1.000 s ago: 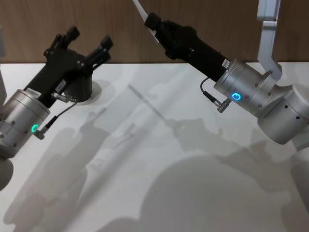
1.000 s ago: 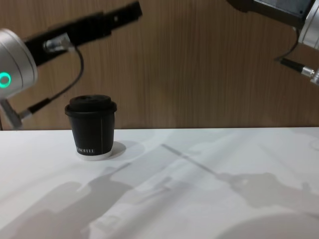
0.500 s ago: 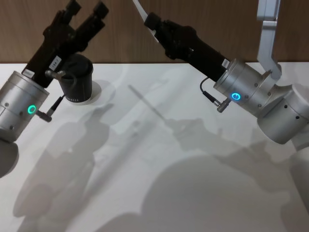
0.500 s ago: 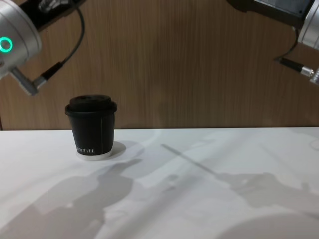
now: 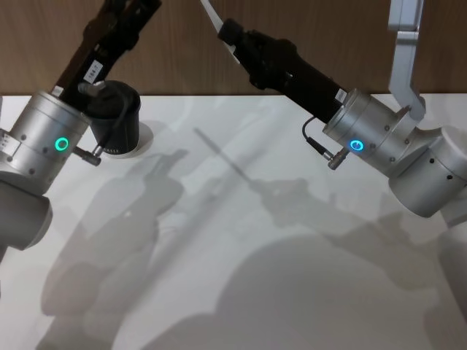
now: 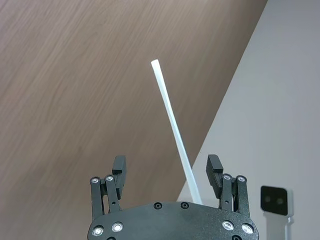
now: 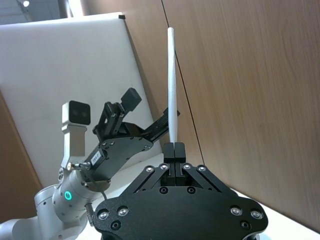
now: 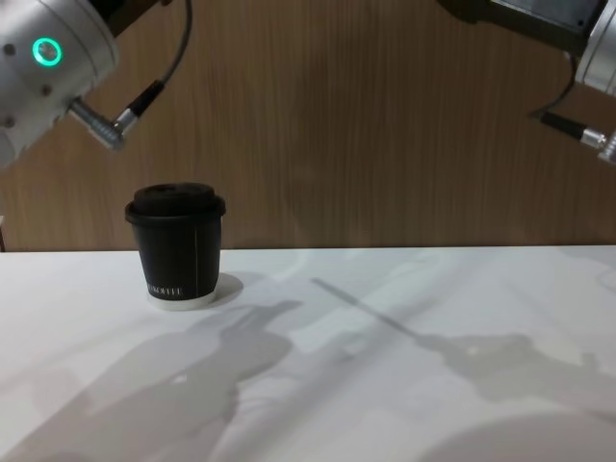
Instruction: Pick up the straw with one hand, pass it to the other hand, and insert it into the cup.
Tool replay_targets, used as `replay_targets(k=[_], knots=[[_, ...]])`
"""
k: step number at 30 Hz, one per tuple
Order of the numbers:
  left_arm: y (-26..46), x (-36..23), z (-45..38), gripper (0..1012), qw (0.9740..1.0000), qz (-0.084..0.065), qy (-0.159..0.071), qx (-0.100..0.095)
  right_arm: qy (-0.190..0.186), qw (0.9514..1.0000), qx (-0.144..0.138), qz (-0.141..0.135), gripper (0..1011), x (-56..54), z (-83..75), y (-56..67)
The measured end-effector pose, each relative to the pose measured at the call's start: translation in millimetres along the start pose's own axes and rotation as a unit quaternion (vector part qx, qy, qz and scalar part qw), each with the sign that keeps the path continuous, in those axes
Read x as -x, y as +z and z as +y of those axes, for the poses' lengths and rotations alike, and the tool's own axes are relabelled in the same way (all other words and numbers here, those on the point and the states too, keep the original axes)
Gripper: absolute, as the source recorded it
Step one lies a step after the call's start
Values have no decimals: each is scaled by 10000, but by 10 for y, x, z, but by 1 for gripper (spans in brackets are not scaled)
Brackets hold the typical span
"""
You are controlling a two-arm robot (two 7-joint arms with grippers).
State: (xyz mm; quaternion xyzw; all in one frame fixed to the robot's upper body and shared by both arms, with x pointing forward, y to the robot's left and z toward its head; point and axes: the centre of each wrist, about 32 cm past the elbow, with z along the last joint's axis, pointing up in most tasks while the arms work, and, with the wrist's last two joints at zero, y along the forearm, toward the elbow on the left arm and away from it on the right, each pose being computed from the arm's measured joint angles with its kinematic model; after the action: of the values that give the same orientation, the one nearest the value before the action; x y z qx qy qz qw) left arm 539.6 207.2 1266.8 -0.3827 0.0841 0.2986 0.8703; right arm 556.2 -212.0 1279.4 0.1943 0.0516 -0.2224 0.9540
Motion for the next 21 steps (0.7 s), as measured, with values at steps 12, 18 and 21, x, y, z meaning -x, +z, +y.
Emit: replay_targets(k=[12, 18, 21], knots=[[-83, -30, -155, 1003, 9977, 623, -187, 211, 0, 10000, 0, 0, 3, 0, 0, 0], [-113, -54, -216, 1003, 9951, 903, -277, 286, 0, 10000, 0, -1, 3, 0, 0, 0], [-125, -66, -242, 1003, 9940, 1005, -308, 308, 0, 10000, 0, -1, 3, 0, 0, 0]])
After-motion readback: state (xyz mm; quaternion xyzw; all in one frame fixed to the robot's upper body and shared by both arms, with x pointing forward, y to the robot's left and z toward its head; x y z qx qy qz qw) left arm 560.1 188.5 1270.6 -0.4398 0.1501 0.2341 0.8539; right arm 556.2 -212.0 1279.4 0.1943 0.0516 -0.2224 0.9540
